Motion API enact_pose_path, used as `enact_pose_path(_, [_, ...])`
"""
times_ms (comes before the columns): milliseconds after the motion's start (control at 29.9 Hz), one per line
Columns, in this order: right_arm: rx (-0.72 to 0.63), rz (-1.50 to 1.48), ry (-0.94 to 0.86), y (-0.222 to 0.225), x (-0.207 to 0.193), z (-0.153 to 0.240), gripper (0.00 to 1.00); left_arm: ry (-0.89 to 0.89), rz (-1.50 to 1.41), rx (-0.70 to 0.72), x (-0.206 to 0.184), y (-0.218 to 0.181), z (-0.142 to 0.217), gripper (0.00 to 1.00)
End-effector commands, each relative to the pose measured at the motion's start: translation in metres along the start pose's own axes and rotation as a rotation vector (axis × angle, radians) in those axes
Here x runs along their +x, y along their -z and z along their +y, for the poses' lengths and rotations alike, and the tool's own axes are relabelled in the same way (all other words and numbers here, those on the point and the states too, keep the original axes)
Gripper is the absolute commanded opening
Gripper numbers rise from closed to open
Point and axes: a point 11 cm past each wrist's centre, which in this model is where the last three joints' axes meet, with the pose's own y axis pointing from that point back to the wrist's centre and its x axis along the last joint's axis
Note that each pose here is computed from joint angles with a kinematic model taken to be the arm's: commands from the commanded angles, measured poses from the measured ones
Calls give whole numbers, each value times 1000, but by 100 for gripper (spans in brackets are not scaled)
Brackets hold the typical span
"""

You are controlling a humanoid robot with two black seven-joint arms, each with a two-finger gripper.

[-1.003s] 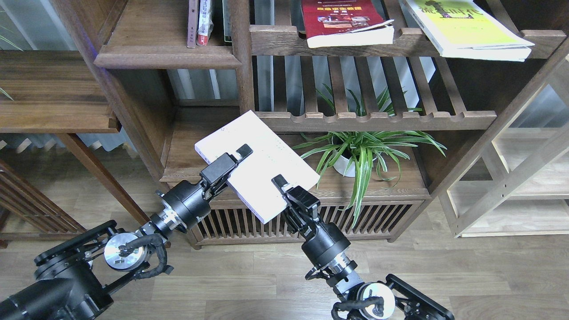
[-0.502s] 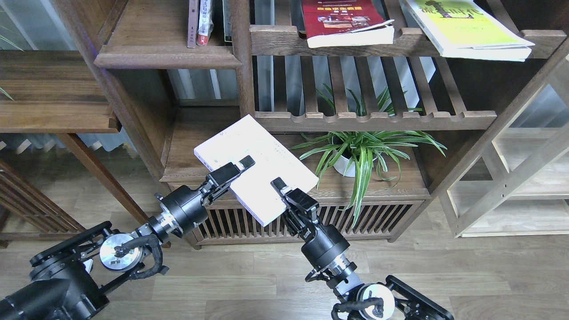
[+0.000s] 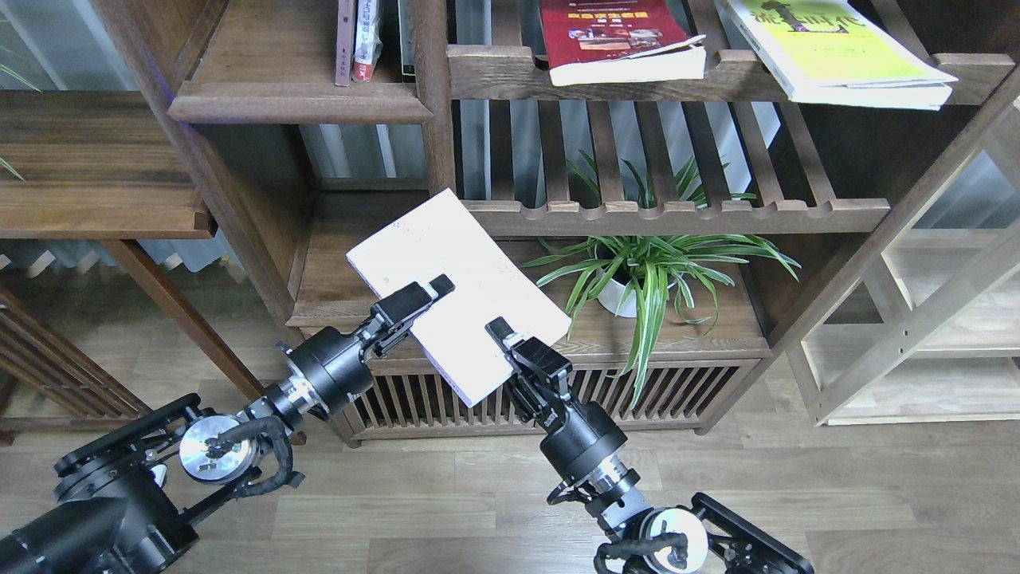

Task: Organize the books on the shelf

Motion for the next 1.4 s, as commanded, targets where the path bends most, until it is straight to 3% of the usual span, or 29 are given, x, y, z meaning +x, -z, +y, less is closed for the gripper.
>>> enact_pose_path(0, [7,0,-5,2,2,1,23,-2,6,-3,1,0,1,5])
enact_pose_path(268, [11,2,-4,4,1,0,65,0,1,-5,0,-2,0,2])
enact_pose_path(435, [16,5,0,6,0,-1,79,-7,-12,-17,1,-9,4,2])
enact_pose_path(903, [36,14,13,14,-4,-4,81,-81,-187,9,2,-52,49,2])
enact_pose_path(1371, [21,79,45,31,-16,-22,81,-5,-574,-13,-85,-122,98,0])
